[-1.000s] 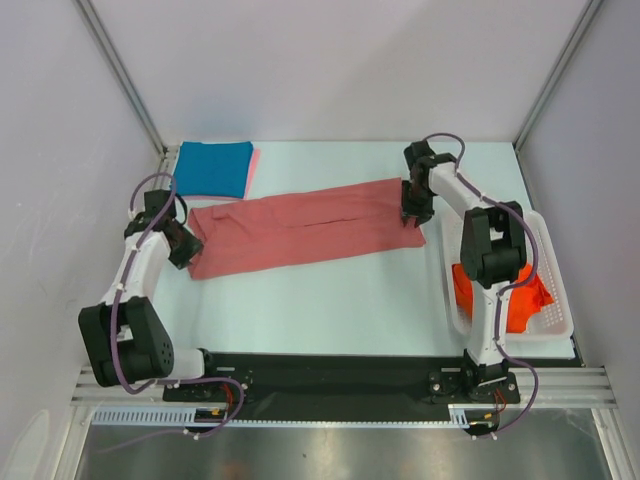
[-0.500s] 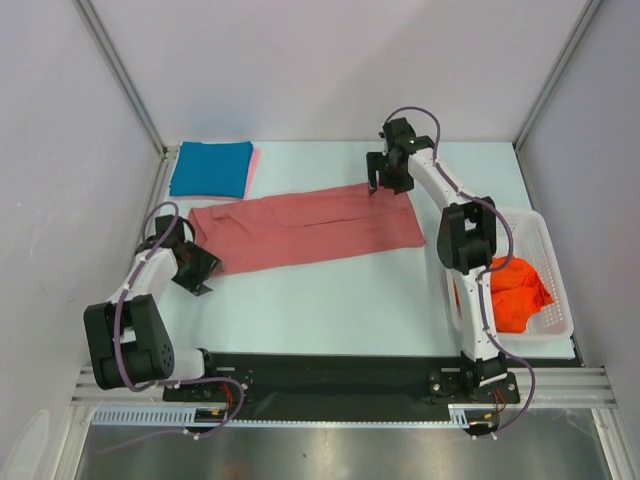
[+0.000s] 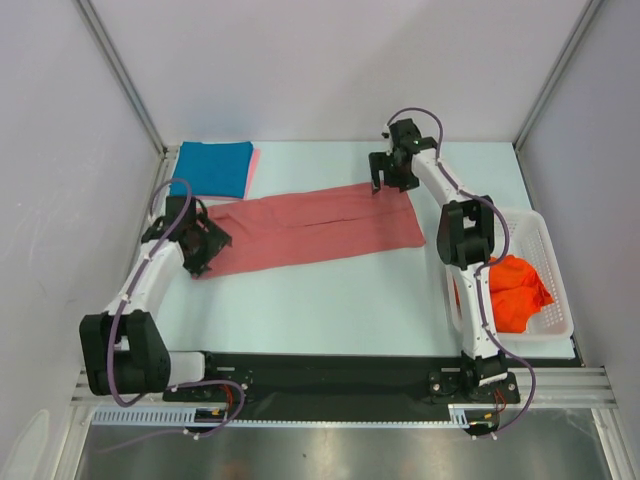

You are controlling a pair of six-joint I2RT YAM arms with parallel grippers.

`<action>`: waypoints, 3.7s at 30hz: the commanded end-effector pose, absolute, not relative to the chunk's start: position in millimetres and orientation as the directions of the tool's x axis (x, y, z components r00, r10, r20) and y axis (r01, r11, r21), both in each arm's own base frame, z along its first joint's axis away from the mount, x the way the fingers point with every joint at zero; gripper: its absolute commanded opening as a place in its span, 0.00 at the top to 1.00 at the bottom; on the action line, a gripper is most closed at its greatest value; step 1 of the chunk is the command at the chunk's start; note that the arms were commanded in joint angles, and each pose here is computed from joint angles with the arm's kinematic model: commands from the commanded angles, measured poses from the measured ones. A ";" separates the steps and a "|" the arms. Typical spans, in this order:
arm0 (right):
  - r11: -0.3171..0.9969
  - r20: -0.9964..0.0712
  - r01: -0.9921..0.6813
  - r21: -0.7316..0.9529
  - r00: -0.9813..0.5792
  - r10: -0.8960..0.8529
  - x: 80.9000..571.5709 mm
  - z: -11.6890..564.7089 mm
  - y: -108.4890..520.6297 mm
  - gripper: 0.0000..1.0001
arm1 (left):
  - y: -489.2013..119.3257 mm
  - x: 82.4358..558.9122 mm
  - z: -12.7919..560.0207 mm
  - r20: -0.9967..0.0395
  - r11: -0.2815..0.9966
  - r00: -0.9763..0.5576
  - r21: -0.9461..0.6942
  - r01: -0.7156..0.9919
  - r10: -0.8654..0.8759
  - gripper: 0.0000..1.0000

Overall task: Fold and stack the t-shirts
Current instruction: Fold the tshirt

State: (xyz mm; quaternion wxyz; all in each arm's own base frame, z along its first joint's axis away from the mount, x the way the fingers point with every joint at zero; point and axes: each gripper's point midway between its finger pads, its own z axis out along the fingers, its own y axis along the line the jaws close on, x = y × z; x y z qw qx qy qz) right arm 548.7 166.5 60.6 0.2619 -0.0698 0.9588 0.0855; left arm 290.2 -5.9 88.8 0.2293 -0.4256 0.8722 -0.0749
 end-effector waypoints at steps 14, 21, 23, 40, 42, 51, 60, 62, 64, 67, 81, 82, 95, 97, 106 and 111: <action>0.763 -0.582 -0.644 0.049 -0.639 -0.503 489.9 94.5 237.0 0.00 | -46.2 379.3 94.8 -0.305 0.713 -0.649 -0.206 -0.670 -0.697 0.08; 0.722 -0.563 -0.692 0.003 -0.598 -0.570 487.9 86.1 249.7 0.02 | -50.9 380.9 83.3 -0.254 0.628 -0.579 -0.206 -0.750 -0.775 0.08; 0.717 -0.560 -0.697 -0.003 -0.593 -0.579 487.5 83.7 250.4 0.03 | -49.9 380.5 81.0 -0.249 0.626 -0.579 -0.201 -0.753 -0.776 0.08; 0.771 -0.731 -0.629 0.096 -0.571 -0.375 510.3 131.9 328.3 0.11 | -48.9 429.6 127.9 -0.398 0.765 -0.658 -0.419 -0.490 -0.639 0.25; 0.769 -0.746 -0.605 0.205 -0.606 -0.278 506.5 140.7 350.0 0.23 | -56.0 449.4 137.3 -0.440 0.822 -0.708 -0.430 -0.375 -0.553 0.28; 0.559 -0.710 -0.580 0.592 -0.704 0.023 494.4 157.5 465.5 0.49 | -34.6 447.2 141.9 -0.498 0.841 -0.681 -0.377 -0.388 -0.537 0.34; 0.491 -0.677 -0.538 0.686 -0.719 0.159 495.7 130.6 529.4 0.59 | -3.0 422.6 146.8 -0.552 0.860 -0.659 -0.320 -0.399 -0.511 0.33; 0.514 -0.677 -0.524 0.679 -0.718 0.163 494.6 121.9 533.0 0.61 | -1.3 415.8 144.1 -0.543 0.858 -0.664 -0.325 -0.399 -0.514 0.33; 0.538 -0.677 -0.513 0.669 -0.718 0.158 493.6 114.9 532.2 0.62 | 0.7 412.1 142.4 -0.537 0.852 -0.662 -0.333 -0.403 -0.523 0.33; 0.562 -0.701 -0.525 0.640 -0.698 0.146 492.5 113.0 532.2 0.61 | -3.0 405.5 141.3 -0.535 0.853 -0.665 -0.353 -0.386 -0.522 0.33; 0.643 -0.708 -0.467 0.607 -0.686 0.171 514.4 93.3 511.4 0.54 | -8.8 387.9 129.2 -0.516 0.859 -0.689 -0.358 -0.366 -0.509 0.33; 0.640 -0.700 -0.462 0.614 -0.693 0.172 514.4 91.6 511.6 0.54 | -7.9 387.0 128.8 -0.516 0.859 -0.689 -0.358 -0.367 -0.510 0.33; 0.620 -0.658 -0.442 0.648 -0.736 0.162 503.2 70.5 521.9 0.60 | -7.0 385.4 125.5 -0.507 0.853 -0.690 -0.370 -0.367 -0.517 0.33; 0.621 -0.650 -0.433 0.654 -0.741 0.168 502.7 67.8 522.7 0.60 | -5.6 385.3 126.3 -0.508 0.852 -0.687 -0.372 -0.369 -0.519 0.33; 0.621 -0.624 -0.407 0.670 -0.762 0.173 500.3 53.1 525.3 0.63 | -1.2 383.6 128.9 -0.512 0.847 -0.678 -0.376 -0.375 -0.527 0.33; 0.617 -0.618 -0.404 0.675 -0.767 0.175 500.7 48.8 525.8 0.63 | -1.3 383.0 129.5 -0.513 0.848 -0.678 -0.381 -0.370 -0.526 0.33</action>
